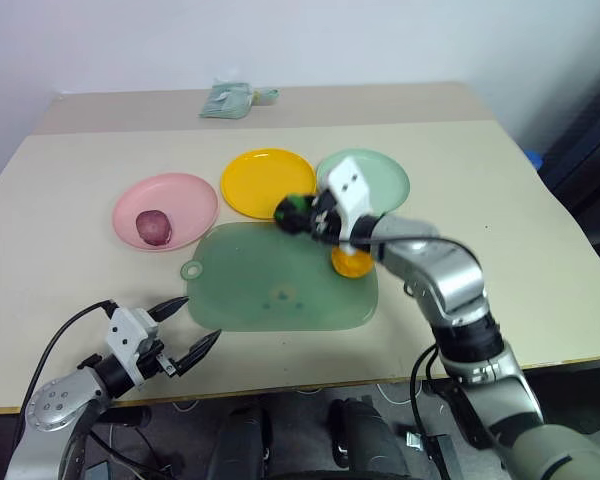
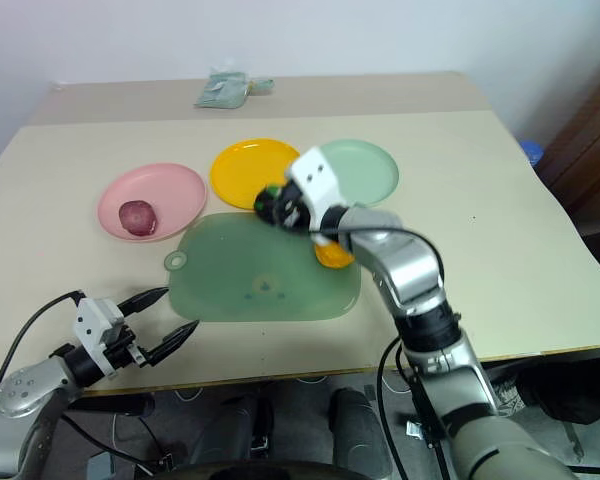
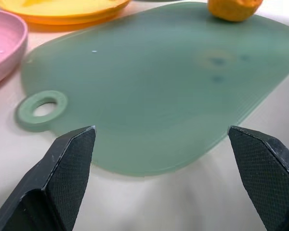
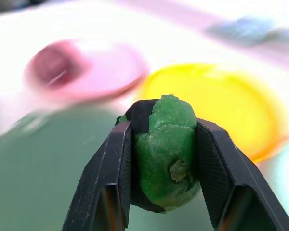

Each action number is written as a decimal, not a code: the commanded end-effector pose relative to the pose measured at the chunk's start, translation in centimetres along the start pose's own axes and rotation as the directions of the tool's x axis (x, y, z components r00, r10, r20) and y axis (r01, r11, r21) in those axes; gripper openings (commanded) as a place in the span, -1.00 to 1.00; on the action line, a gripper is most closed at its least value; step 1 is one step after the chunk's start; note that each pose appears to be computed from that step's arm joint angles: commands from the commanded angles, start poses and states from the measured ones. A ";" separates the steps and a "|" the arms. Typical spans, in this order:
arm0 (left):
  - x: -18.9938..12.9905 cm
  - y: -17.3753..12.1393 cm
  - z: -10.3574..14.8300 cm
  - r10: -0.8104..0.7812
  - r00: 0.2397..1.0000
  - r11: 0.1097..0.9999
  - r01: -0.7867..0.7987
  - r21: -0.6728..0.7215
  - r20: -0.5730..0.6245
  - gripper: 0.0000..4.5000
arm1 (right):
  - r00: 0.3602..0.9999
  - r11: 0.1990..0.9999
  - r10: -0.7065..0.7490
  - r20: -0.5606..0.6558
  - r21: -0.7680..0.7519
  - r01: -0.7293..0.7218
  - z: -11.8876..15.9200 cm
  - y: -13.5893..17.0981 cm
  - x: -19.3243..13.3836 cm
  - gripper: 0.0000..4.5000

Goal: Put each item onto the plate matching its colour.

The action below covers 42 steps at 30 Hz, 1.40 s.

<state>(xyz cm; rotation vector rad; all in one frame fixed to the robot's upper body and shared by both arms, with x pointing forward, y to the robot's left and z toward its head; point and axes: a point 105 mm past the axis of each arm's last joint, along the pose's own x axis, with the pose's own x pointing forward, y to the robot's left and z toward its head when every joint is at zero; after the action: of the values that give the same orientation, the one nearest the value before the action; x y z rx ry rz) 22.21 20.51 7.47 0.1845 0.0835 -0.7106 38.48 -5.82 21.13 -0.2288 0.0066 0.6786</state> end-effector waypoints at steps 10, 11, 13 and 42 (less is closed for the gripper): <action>2.4 -1.6 2.3 -0.064 0.995 0.997 0.061 0.037 0.080 1.00 | 0.954 0.959 -0.285 -0.095 -0.016 0.284 -3.6 -9.8 1.7 0.06; 2.5 -1.8 2.6 -0.065 0.994 0.997 0.062 0.038 0.084 1.00 | 0.954 0.958 -0.285 -0.089 -0.016 0.285 -3.6 -9.9 1.8 0.17; 2.7 -2.1 3.2 -0.066 0.994 0.997 0.063 0.038 0.088 1.00 | 0.958 0.959 -0.282 -0.052 -0.029 0.281 -3.0 -10.0 1.7 0.62; 5.2 -4.0 8.9 -0.225 0.972 0.972 0.219 0.081 0.070 1.00 | 0.953 0.960 0.264 -0.146 -0.055 -0.274 -9.3 -0.3 -7.8 0.98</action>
<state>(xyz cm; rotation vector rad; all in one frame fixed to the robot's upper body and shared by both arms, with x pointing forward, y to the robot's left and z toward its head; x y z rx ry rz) 23.99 13.08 13.77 0.2019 0.0455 -0.9168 33.00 -12.80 12.44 -0.3386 0.1674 0.9456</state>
